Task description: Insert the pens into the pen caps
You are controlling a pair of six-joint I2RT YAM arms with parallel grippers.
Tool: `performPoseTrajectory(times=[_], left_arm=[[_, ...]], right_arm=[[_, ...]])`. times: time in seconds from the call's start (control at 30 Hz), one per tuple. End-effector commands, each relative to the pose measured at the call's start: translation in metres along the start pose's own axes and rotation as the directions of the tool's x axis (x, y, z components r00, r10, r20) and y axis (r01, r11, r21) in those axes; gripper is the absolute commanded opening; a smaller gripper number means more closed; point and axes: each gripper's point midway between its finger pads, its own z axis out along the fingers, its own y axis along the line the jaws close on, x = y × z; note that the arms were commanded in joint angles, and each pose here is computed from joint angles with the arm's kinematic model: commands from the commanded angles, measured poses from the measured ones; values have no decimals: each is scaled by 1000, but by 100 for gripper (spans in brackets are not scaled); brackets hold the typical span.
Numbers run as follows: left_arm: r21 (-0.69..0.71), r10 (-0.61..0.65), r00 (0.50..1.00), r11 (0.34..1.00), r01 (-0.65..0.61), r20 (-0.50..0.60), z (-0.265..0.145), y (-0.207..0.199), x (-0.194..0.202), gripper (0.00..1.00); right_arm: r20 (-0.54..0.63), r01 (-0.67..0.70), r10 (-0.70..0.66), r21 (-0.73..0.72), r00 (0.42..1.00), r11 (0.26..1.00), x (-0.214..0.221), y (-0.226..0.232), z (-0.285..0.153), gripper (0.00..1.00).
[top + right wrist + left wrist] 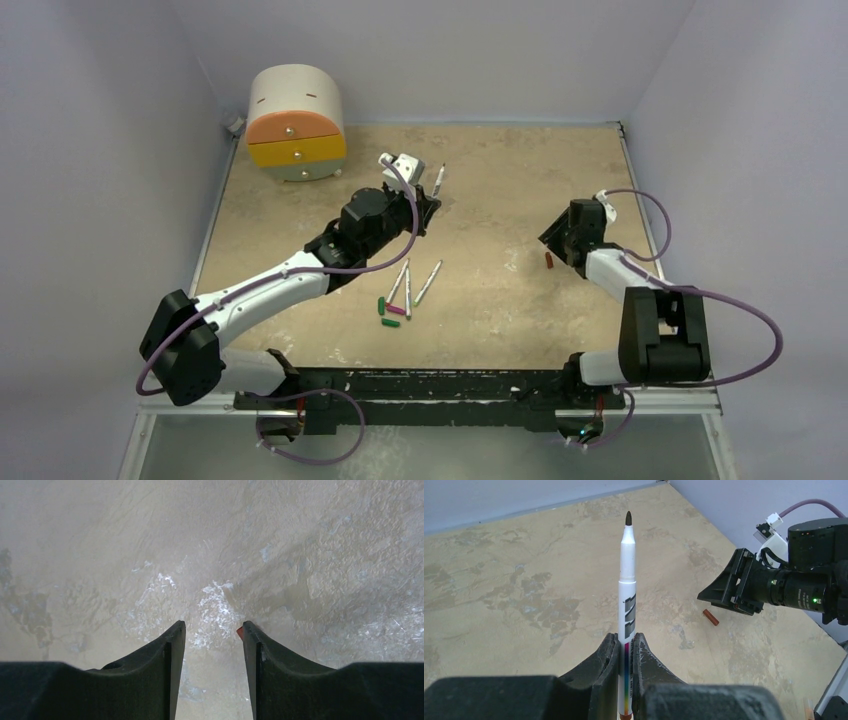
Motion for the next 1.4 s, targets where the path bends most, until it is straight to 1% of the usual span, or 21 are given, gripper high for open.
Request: performPoseTrajectory(times=[0.0, 0.1, 0.2, 0.23, 0.3, 0.47, 0.67, 0.8, 1.07, 1.13, 1.23, 1.37], left_arm=[[8, 13, 997, 1000, -14, 75, -5, -2, -22, 0], [2, 15, 997, 1000, -16, 73, -6, -1, -21, 0], [-2, 18, 997, 1000, -18, 74, -8, 0, -20, 0], [-2, 19, 997, 1000, -18, 76, -8, 0, -19, 0], [-5, 16, 996, 1000, -16, 83, -8, 1, -20, 0], [-6, 18, 996, 1000, -18, 83, -9, 1, -20, 0], [-14, 13, 997, 1000, -12, 82, -11, 3, -18, 0], [4, 5, 997, 1000, -5, 82, -12, 0, -19, 0], [18, -12, 995, 1000, 10, 97, -19, -3, -25, 0], [19, -14, 995, 1000, 13, 103, -20, -3, -27, 0], [24, -20, 994, 1000, 17, 108, -20, -4, -28, 0], [35, -25, 993, 999, 22, 111, -21, -6, -29, 0]], right_arm=[[44, 20, -23, 72, 999, 997, -14, -9, 2, 49], [16, 21, -23, 104, 1000, 994, -6, -17, 5, 48], [-19, 36, -34, 121, 999, 992, 3, -22, 6, 45], [-5, 39, -39, 127, 999, 991, 0, -23, 7, 45], [5, 56, -57, 113, 998, 992, 0, -22, 9, 44], [-62, 72, -66, 100, 996, 992, 23, -23, 13, 44], [-81, 81, -75, 72, 994, 994, 39, -18, 2, 45], [-96, 87, -81, 58, 992, 995, 49, -14, -4, 45], [-150, 96, -89, 35, 985, 995, 77, -8, -15, 45], [-151, 95, -91, 24, 984, 995, 79, -8, -18, 44], [-136, 86, -82, 21, 987, 996, 75, -8, -26, 39], [-45, 14, -14, -11, 999, 1000, 54, 1, -45, 37]])
